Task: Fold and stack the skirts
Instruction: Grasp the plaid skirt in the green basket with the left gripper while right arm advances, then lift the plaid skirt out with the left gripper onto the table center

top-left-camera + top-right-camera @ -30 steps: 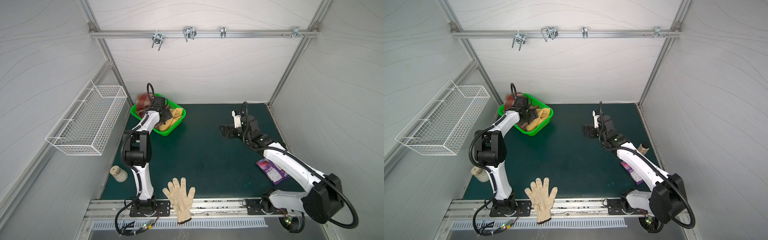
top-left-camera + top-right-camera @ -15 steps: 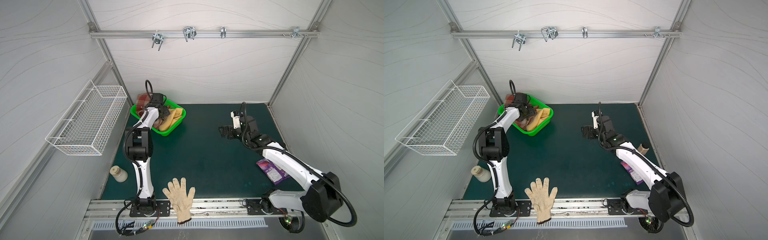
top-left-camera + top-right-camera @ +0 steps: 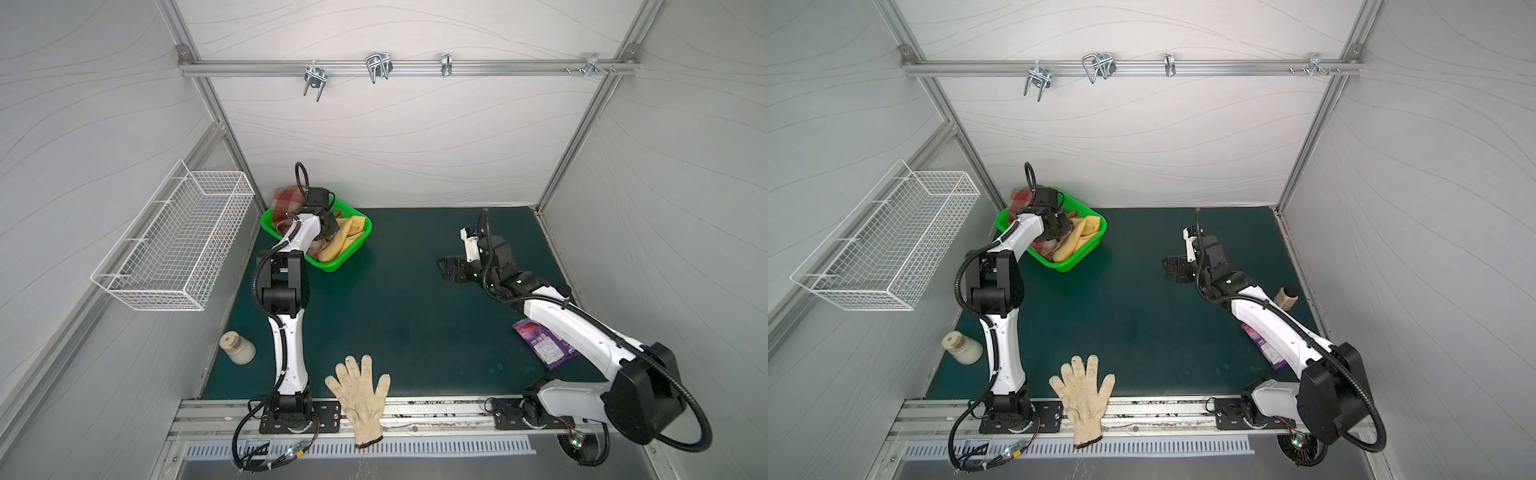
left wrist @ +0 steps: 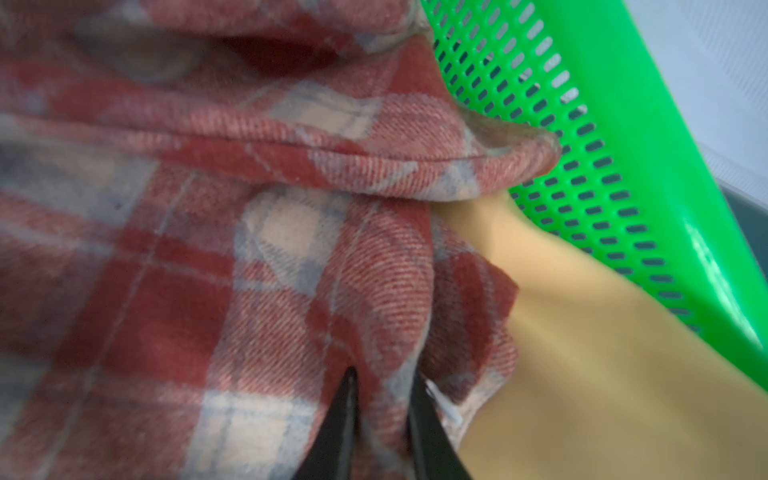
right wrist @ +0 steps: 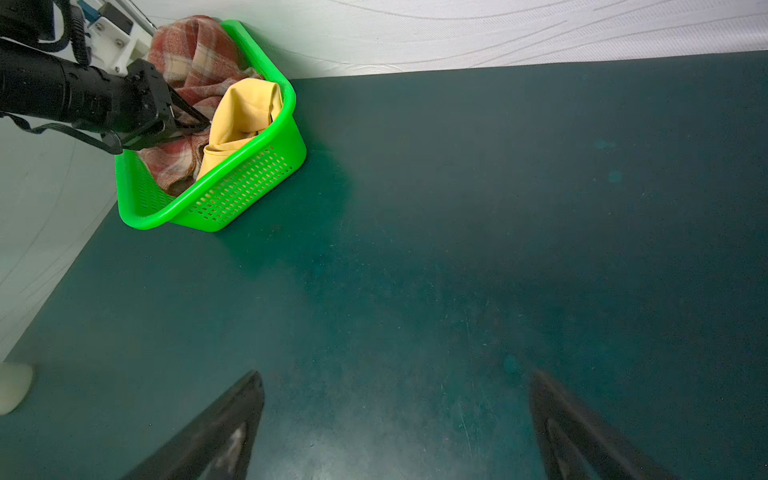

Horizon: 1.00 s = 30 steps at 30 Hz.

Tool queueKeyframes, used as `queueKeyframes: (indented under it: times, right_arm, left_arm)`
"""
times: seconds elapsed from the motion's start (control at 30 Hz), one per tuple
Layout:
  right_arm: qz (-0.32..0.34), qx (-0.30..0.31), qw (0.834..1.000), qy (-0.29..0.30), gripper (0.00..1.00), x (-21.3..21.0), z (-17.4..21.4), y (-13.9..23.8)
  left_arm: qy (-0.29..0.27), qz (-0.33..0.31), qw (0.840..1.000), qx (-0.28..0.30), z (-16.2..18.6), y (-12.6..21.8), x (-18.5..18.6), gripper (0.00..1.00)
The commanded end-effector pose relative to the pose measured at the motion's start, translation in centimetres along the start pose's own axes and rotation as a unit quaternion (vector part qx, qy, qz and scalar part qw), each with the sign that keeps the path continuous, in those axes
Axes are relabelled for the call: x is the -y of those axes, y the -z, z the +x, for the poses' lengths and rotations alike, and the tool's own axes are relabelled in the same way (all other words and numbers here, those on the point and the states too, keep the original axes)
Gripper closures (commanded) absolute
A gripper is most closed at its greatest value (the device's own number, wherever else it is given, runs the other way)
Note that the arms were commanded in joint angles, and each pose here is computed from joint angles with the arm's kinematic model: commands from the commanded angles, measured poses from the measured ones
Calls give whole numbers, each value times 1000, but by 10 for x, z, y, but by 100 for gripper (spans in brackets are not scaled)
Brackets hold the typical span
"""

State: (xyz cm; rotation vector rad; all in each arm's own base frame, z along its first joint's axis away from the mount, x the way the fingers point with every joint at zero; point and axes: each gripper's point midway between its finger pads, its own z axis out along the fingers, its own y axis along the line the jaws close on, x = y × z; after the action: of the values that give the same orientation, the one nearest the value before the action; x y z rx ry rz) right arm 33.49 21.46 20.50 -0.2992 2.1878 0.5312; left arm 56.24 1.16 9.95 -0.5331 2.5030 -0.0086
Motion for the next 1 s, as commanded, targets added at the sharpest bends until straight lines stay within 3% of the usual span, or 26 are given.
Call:
queueKeyframes:
  times: [0.0,0.2,0.5,0.7,0.97]
  right_arm:
    - [-9,4,1000,-6,1,-5,0,4]
    - [-15,9,1000,-8,1,-7,-1,6]
    - [-58,21,998,-9,1,-27,-19,16]
    - [-86,30,996,-5,1,-44,-31,22]
    - [-109,49,993,4,1,-62,-46,35]
  left_arm:
    - [-2,8,1000,16,-15,10,5,99]
    - [9,44,998,34,-29,39,16,100]
    - [25,138,988,65,-55,122,44,100]
    - [50,199,975,86,-62,176,58,100]
    - [42,274,955,107,-65,247,88,100]
